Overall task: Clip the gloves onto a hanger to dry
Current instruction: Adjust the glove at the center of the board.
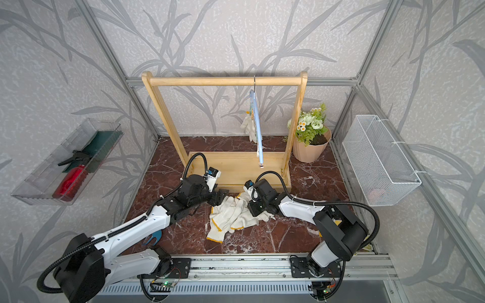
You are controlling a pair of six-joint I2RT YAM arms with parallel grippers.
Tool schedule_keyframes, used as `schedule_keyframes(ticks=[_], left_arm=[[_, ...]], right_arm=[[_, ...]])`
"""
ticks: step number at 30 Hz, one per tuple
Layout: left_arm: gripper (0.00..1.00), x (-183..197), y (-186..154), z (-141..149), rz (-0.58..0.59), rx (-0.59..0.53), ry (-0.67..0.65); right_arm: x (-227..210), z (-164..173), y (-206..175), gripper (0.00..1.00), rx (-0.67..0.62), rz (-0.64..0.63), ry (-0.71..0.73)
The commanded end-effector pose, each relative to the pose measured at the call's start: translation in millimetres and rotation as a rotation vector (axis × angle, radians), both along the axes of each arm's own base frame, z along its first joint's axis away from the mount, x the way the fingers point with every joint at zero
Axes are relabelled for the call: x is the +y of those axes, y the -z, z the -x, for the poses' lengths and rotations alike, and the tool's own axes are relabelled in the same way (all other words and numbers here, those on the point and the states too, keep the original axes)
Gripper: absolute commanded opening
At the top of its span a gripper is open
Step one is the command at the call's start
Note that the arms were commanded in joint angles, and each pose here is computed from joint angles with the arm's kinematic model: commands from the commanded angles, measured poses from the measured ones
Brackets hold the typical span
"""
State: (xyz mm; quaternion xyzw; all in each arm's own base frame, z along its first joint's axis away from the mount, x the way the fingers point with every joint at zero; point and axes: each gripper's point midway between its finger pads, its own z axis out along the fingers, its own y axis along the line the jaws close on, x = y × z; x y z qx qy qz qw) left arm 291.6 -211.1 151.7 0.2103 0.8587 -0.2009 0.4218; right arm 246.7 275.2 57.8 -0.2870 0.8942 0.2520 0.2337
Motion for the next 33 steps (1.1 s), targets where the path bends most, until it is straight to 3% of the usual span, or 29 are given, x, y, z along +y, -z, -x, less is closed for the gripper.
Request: schedule_keyframes(ticks=[1,8,13,20,24,29,33], left_arm=[[0.71,-4.3,-31.6,-9.3,0.062,-0.06,0.046],[0.71,-11.2,-73.2,-3.6,0.306,-0.124,0.245],[0.71,-23.1,-83.6,12.6,0.343,-0.18,0.388],[0.72,-2.7,-91.9,6.7,0.281,-0.269,0.268],[0.72,9.7,-93.3,1.3,0.252,-0.294,0.185],[0.72,13.0,-91.3,0.8,0.247,-0.285,0.164],[0.72,12.5,-90.4,1.2,0.248,-0.282,0.167]], right_arm=[[0.8,8.2,-36.9,0.01,-0.028,-0.073,-0.034],[4.1,38.3,-99.1,0.0,-0.019,-0.277,-0.123],[12.1,54.5,-136.1,0.0,0.008,-0.43,-0.196],[30.3,65.4,-154.0,0.0,0.129,-0.566,-0.266],[27.8,63.1,-136.7,0.0,0.176,-0.511,-0.238],[-6.2,14.5,-91.4,0.0,0.238,-0.391,0.0],[-34.6,-12.0,-65.3,0.0,0.205,-0.281,0.117]])
